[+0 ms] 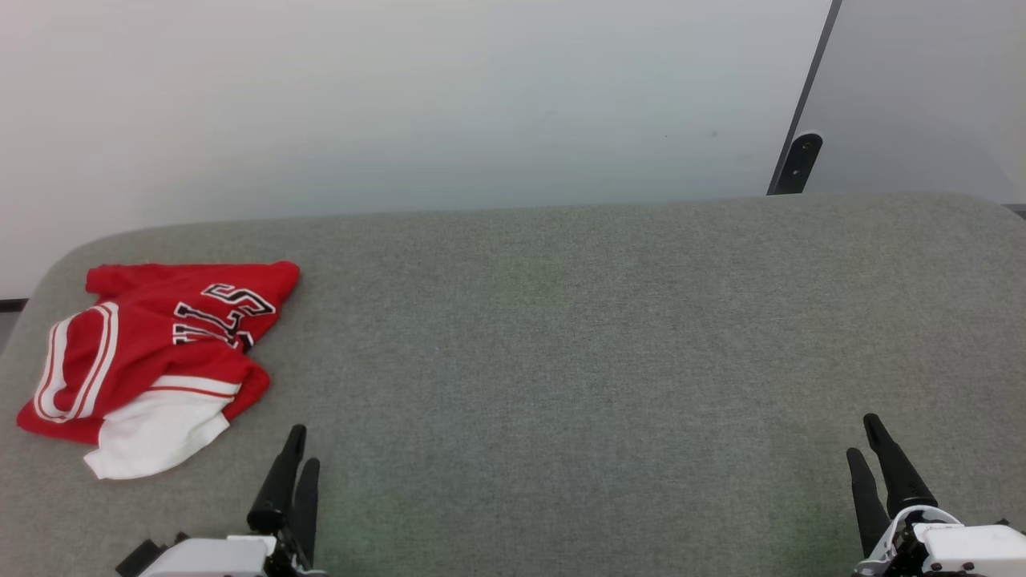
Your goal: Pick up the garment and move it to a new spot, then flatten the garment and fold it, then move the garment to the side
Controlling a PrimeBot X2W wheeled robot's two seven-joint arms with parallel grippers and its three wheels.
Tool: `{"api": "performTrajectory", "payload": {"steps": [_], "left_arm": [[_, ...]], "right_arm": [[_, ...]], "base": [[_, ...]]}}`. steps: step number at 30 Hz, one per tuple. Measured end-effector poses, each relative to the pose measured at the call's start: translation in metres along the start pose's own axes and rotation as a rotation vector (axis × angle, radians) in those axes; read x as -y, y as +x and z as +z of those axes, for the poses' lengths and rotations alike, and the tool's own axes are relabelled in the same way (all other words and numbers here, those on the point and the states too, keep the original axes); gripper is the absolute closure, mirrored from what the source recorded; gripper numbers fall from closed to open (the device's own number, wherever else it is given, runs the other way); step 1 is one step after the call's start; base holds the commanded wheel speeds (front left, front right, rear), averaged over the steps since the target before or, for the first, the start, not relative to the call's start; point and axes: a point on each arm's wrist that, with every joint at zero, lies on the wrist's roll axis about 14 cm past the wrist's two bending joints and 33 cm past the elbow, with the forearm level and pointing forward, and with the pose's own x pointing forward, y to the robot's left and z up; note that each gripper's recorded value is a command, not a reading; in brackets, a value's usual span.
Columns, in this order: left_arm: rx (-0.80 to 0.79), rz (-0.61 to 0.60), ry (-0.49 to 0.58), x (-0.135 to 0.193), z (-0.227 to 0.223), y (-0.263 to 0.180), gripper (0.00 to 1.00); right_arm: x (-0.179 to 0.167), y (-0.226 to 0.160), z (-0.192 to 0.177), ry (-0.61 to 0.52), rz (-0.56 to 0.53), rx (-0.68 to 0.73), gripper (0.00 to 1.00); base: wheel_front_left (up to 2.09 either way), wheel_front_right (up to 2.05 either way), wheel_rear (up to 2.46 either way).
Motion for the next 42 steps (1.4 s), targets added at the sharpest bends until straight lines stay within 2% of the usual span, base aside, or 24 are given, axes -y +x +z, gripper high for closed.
{"api": "performTrajectory", "payload": {"steps": [9, 21, 42], "left_arm": [[0.007, -0.004, 0.097, 0.002, -0.001, -0.003, 0.0], [0.026, -0.006, 0.333, 0.003, 0.001, -0.009, 0.0], [0.046, -0.002, 0.777, 0.005, -0.002, -0.014, 0.0]], "right_arm": [[-0.002, -0.001, -0.006, -0.082, 0.006, -0.006, 0.0], [-0.002, -0.004, -0.015, -0.256, 0.008, -0.024, 0.0], [-0.01, -0.008, -0.023, -0.733, 0.056, -0.052, 0.0]], "base": [[0.0, 0.0, 0.0], [0.0, 0.0, 0.0], [0.0, 0.0, 0.0]]}}
